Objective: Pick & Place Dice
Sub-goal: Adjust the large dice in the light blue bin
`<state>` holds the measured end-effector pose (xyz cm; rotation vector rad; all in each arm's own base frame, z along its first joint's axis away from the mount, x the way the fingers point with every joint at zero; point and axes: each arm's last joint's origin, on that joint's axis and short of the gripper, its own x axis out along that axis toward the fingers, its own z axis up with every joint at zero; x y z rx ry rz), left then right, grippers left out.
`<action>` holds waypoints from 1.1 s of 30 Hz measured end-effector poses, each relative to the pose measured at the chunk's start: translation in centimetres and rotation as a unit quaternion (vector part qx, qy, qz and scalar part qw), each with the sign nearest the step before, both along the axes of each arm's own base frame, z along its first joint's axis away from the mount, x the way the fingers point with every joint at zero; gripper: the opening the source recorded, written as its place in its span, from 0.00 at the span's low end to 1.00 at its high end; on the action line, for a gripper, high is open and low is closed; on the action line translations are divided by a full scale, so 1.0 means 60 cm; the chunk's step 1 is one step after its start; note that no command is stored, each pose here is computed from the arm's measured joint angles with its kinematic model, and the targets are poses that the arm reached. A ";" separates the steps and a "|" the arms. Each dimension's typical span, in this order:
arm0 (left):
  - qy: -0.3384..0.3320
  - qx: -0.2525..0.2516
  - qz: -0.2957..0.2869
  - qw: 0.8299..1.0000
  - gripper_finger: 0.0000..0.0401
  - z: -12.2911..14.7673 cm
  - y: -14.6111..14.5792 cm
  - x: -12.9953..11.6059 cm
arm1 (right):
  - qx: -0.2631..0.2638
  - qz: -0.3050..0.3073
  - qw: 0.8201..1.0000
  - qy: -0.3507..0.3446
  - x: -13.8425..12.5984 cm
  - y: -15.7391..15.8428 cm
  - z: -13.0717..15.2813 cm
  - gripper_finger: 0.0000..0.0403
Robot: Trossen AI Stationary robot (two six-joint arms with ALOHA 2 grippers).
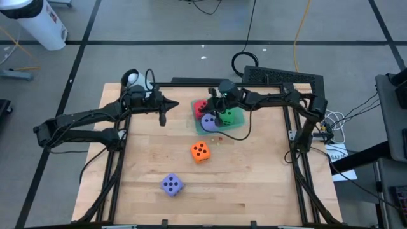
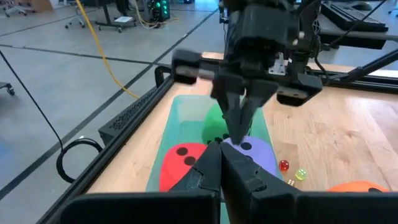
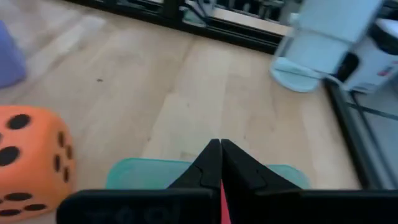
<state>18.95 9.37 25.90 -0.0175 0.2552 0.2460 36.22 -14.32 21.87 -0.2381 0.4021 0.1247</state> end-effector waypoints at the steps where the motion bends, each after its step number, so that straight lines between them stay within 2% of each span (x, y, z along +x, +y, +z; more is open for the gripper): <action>1: 0.002 -0.001 0.000 1.000 0.02 -0.001 0.000 0.000 | -0.006 -0.013 1.000 0.001 -0.001 -0.001 0.003 0.00; 5: 0.010 0.000 -0.001 1.000 0.01 -0.003 0.000 -0.001 | -0.006 -0.048 0.999 0.012 -0.009 -0.016 0.002 0.00; 10: 0.012 0.001 -0.002 1.000 0.02 -0.003 0.000 -0.001 | 0.007 -0.059 0.998 0.033 -0.008 -0.028 -0.020 0.00; 15: 0.024 -0.052 0.000 0.998 0.01 -0.016 -0.001 0.005 | 0.023 -0.069 0.995 0.062 -0.019 -0.032 -0.023 0.00; 20: 0.069 -0.095 -0.014 0.993 0.02 -0.049 -0.005 0.030 | 0.082 -0.091 0.989 0.086 -0.049 -0.037 0.003 0.00; 24: 0.107 -0.113 -0.016 0.988 0.01 -0.083 -0.006 0.053 | 0.109 -0.086 0.980 0.145 -0.064 -0.012 0.006 0.00; 30: 0.151 -0.145 0.011 0.978 0.02 -0.129 0.004 0.074 | 0.119 -0.091 0.963 0.222 -0.070 0.038 0.002 0.00; 33: 0.172 -0.166 0.023 0.971 0.01 -0.149 0.010 0.078 | 0.131 -0.093 0.959 0.233 -0.068 0.051 0.000 0.00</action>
